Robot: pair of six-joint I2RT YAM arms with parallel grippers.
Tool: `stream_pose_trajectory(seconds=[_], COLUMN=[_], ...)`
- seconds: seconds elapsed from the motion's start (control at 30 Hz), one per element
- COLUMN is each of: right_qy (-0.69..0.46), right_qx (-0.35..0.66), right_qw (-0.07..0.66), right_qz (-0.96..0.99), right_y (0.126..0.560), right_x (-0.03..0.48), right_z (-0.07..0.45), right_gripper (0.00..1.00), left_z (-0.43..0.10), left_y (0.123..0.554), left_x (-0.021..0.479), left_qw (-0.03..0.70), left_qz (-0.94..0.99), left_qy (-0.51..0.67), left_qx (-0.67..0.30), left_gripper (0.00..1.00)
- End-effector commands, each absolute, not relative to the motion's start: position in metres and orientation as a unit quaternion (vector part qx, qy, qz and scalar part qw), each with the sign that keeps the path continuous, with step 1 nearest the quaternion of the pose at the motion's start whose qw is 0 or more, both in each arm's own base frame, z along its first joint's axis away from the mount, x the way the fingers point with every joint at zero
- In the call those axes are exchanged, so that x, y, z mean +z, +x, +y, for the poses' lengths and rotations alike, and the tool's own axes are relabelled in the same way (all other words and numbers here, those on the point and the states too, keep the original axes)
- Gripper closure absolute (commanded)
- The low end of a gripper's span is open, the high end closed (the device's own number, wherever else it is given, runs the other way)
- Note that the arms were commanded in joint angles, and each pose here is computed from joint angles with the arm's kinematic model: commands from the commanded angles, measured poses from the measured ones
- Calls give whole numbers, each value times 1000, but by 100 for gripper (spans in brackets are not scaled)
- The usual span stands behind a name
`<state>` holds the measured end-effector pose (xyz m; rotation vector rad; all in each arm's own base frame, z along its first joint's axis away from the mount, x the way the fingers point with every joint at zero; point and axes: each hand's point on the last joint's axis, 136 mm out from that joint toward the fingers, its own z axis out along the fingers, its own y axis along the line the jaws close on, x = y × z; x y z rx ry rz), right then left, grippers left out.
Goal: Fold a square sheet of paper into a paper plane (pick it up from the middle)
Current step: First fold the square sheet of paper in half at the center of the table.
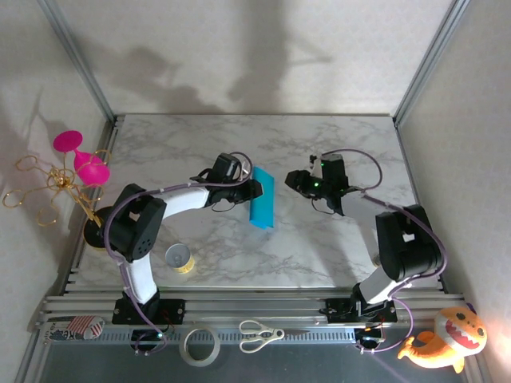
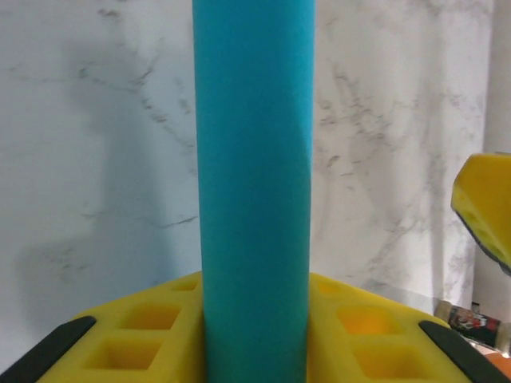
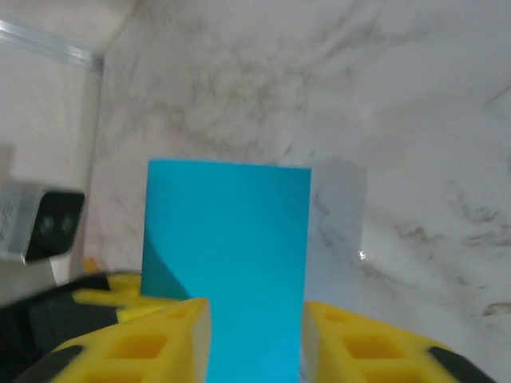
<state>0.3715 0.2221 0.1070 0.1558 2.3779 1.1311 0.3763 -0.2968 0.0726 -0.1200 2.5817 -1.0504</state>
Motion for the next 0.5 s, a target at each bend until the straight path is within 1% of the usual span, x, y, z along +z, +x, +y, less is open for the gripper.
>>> stream_pose_trajectory(seconds=[0.0, 0.13, 0.23, 0.3, 0.37, 0.4, 0.47], right_qy=[34, 21, 15, 10, 10, 10, 9], right_qx=[425, 420, 413, 407, 394, 387, 378], right_qw=[206, 178, 157, 143, 129, 123, 113], right_qz=[881, 889, 897, 902, 910, 914, 919], right_y=[360, 352, 348, 346, 345, 344, 343], right_x=[95, 78, 66, 58, 47, 42, 34], right_z=[250, 272, 284, 291, 294, 295, 296], right_gripper=[74, 81, 84, 88, 89, 92, 95], left_z=[-285, -274, -269, -268, -266, -264, -262], left_y=[381, 381, 380, 379, 379, 379, 380], left_x=[56, 40, 31, 26, 24, 22, 21], left_qw=[185, 187, 182, 177, 176, 176, 176], left_qz=[922, 934, 940, 944, 946, 948, 950], left_qy=[-36, -31, -26, -23, -23, -22, -22], left_qx=[-338, -303, -287, -278, -270, -265, -258], left_gripper=[71, 72, 73, 73, 74, 73, 73])
